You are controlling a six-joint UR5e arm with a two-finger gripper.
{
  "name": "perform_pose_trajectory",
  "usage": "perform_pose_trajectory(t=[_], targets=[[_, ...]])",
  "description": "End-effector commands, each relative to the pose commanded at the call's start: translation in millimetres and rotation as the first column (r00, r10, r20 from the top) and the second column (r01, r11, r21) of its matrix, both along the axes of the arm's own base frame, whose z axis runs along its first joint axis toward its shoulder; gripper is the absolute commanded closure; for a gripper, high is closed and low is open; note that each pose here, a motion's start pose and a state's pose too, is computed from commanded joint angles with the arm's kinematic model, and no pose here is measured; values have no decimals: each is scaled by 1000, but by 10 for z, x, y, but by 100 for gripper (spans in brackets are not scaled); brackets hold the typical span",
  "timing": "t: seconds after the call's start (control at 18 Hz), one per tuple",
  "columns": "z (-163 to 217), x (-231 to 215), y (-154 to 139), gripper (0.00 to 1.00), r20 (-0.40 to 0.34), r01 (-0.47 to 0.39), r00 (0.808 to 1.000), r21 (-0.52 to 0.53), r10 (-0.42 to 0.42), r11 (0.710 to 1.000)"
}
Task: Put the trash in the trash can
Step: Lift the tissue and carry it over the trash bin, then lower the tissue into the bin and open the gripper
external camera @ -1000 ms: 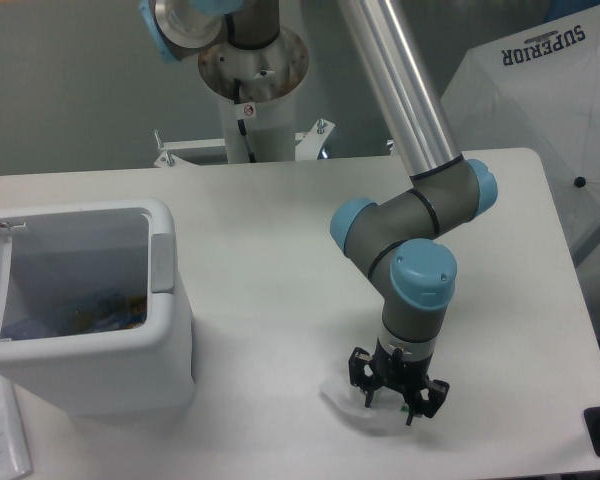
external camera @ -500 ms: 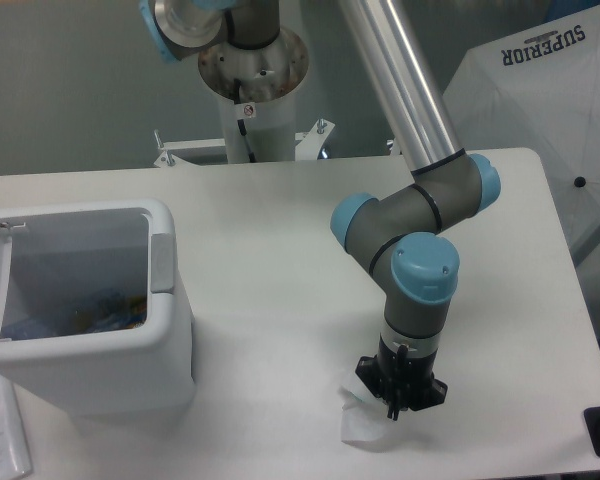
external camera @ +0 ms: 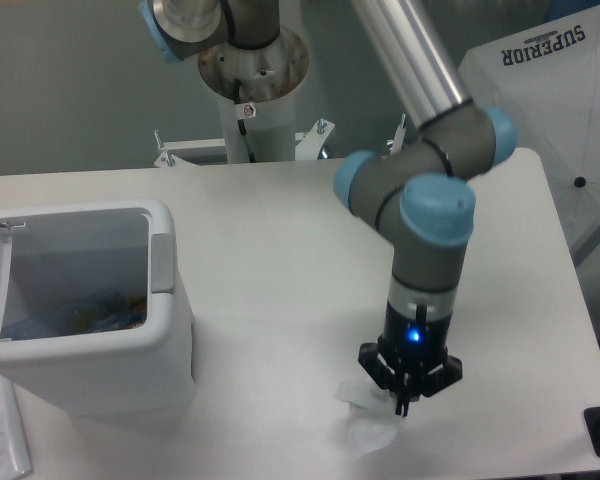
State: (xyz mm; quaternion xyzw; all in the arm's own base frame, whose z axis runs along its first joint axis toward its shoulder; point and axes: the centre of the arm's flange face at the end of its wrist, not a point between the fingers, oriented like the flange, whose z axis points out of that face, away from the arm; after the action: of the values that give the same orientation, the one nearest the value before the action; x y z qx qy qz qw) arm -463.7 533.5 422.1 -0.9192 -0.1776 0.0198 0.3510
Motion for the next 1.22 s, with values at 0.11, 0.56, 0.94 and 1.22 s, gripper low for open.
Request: perform_pose_trajectory(t=[0.11, 0.56, 0.94, 1.22], targets=[[332, 128, -22, 100, 14, -52, 999, 46, 51, 998], [1454, 1259, 81, 100, 83, -102, 993, 203, 87, 974], [1413, 2488, 312, 100, -72, 234, 972, 153, -225, 960], [1257, 2998, 180, 100, -245, 479, 857, 52, -453, 877]])
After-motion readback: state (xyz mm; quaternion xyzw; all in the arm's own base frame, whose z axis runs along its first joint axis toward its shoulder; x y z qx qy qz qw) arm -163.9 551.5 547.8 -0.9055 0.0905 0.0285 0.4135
